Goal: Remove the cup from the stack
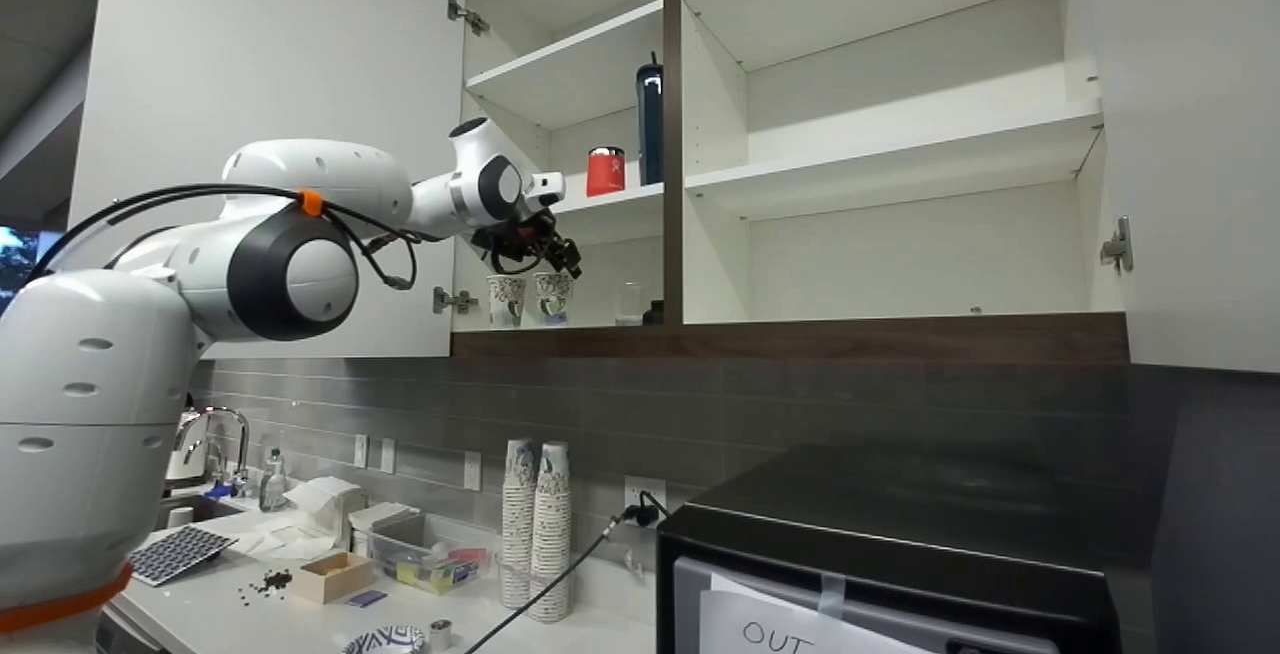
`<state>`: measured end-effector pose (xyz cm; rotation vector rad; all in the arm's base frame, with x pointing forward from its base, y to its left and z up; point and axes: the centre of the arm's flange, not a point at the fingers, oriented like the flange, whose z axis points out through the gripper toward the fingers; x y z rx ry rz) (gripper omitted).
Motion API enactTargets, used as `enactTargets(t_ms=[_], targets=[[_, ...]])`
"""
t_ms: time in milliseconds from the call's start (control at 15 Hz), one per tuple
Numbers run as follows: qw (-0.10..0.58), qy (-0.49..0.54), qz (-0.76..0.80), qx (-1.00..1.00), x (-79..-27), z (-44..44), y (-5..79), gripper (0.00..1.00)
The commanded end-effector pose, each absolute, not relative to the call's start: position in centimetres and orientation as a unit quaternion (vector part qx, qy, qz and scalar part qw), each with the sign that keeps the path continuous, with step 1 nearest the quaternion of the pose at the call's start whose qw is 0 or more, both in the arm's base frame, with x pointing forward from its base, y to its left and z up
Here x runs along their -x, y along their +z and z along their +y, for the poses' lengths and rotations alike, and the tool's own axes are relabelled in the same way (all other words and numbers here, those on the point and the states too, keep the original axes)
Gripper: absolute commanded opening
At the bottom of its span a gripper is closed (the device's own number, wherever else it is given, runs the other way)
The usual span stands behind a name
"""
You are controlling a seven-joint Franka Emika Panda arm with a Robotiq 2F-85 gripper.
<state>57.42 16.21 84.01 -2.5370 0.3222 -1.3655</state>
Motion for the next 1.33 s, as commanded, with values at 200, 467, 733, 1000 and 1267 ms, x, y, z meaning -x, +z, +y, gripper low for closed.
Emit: enactTargets(t_ms=[200, 467, 733, 1000, 1267], targets=[[0.142, -0.416, 0.127, 0.889, -56.2, 15.5, 84.9, 1.00], [0.160, -0.432, 0.120, 0.879, -55.4, 14.3, 85.4, 1.00], [0.192, -0.376, 0.094, 0.902, -53.6, 13.2, 85.8, 1.00], [0.202, -0.343, 0.022, 0.917, -49.3, 11.5, 86.0, 1.00], [0.199, -0.349, -0.030, 0.915, -45.7, 9.2, 86.3, 1.00]])
